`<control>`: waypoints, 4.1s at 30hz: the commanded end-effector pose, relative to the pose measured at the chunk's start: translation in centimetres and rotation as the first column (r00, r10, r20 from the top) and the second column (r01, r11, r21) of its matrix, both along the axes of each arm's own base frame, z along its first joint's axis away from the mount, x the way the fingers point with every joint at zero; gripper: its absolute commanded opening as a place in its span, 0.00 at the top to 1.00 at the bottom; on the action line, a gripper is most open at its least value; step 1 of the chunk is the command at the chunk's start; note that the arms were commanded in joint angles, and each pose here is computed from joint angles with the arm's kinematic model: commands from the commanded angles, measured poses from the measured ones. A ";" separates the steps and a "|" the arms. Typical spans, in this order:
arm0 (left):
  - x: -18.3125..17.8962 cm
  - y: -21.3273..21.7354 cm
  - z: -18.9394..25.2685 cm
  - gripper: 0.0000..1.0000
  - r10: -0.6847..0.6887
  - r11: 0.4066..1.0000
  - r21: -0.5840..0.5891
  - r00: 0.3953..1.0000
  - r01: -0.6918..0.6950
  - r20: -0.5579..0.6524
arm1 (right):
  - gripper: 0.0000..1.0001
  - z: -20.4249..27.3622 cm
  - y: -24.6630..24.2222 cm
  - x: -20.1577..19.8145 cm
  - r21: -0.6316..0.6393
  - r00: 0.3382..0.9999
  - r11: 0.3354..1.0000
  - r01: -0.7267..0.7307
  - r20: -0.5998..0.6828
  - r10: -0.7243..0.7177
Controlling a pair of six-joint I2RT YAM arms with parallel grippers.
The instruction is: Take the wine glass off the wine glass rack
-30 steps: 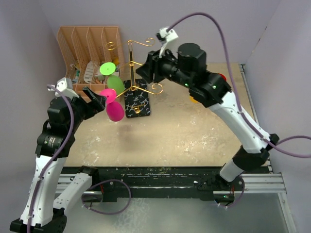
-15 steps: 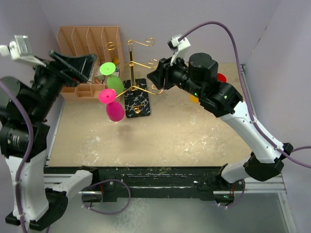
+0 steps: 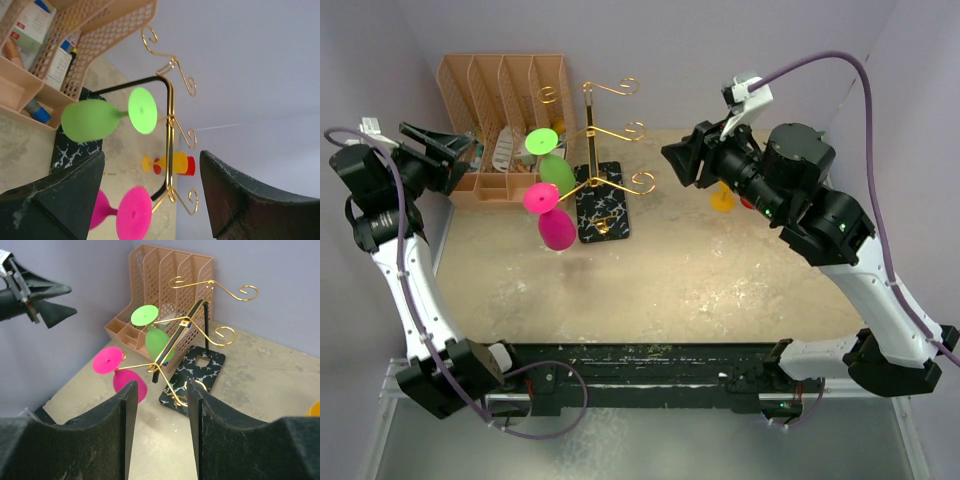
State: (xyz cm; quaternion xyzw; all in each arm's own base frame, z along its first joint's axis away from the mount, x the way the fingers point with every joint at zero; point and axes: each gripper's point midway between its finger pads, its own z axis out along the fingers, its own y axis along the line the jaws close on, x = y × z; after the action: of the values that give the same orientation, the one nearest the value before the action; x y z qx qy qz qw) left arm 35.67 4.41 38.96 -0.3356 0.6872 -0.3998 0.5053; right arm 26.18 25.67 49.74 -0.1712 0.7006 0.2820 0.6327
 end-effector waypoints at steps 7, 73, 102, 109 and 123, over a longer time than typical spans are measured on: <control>-8.1 -8.7 -2.2 0.25 -0.261 0.965 0.061 0.946 0.254 0.194 | 0.53 -1.1 -0.3 0.2 -0.023 1.000 1.000 0.009 -0.008 -0.009; -4.6 -10.5 -8.0 0.97 -0.409 0.911 -0.039 0.911 0.411 0.056 | 0.54 -4.8 0.5 0.8 -0.011 0.997 1.000 0.021 -0.079 -0.021; -4.6 -11.7 -4.4 0.98 -0.417 0.884 -0.159 0.896 0.439 0.154 | 0.54 -4.7 -0.2 0.5 0.003 0.997 0.999 0.037 -0.069 -0.037; -2.4 -12.3 -4.5 0.98 -0.426 0.881 -0.150 0.891 0.448 0.157 | 0.54 -4.6 -0.1 0.4 0.014 0.997 0.999 0.030 -0.071 -0.029; 1.1 -12.3 -1.0 0.99 -0.382 0.905 -0.097 0.892 0.414 0.241 | 0.54 -4.6 -0.3 0.3 0.022 0.997 0.999 0.035 -0.067 -0.033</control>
State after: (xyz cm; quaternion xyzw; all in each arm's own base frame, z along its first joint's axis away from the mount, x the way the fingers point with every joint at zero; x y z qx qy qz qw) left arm 35.90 -7.92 34.49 -0.2126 0.6730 -0.5837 0.4015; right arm 26.49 25.80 43.09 -0.1614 0.7435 0.2690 0.5906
